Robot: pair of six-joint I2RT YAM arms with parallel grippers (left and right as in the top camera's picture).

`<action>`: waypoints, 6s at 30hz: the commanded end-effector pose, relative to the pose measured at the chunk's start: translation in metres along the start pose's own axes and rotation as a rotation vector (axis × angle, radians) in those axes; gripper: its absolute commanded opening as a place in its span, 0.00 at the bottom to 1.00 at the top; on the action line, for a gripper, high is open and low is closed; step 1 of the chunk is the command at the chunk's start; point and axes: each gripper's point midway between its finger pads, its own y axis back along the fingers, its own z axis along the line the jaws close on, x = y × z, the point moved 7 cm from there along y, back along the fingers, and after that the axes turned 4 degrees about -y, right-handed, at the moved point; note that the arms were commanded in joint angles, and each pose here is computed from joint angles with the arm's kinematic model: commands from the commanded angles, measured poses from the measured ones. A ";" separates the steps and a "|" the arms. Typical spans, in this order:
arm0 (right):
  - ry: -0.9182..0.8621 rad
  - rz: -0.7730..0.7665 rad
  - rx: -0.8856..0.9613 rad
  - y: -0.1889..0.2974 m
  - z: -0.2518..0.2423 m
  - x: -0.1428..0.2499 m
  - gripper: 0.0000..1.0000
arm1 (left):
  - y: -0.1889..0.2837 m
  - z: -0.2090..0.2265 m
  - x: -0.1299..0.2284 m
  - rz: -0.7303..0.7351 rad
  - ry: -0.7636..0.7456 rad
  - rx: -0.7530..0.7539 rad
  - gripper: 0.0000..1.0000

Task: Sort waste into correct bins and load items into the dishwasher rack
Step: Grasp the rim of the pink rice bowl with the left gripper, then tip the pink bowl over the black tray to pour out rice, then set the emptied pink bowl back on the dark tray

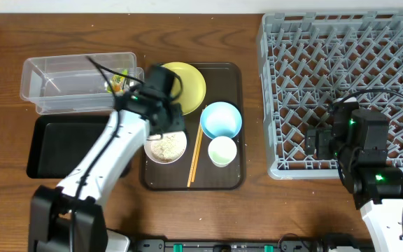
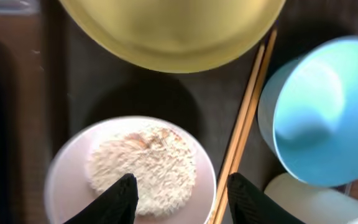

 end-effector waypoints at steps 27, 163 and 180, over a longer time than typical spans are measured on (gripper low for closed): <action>-0.012 -0.023 -0.007 0.005 0.001 -0.007 0.99 | -0.047 -0.025 0.036 0.152 -0.121 -0.022 0.06; -0.012 -0.023 -0.007 0.005 0.001 -0.006 0.99 | 0.058 0.182 -0.020 -0.263 0.458 1.078 0.06; -0.012 -0.023 -0.007 0.005 0.001 -0.006 0.99 | -0.008 0.036 0.007 0.114 -0.139 0.293 0.06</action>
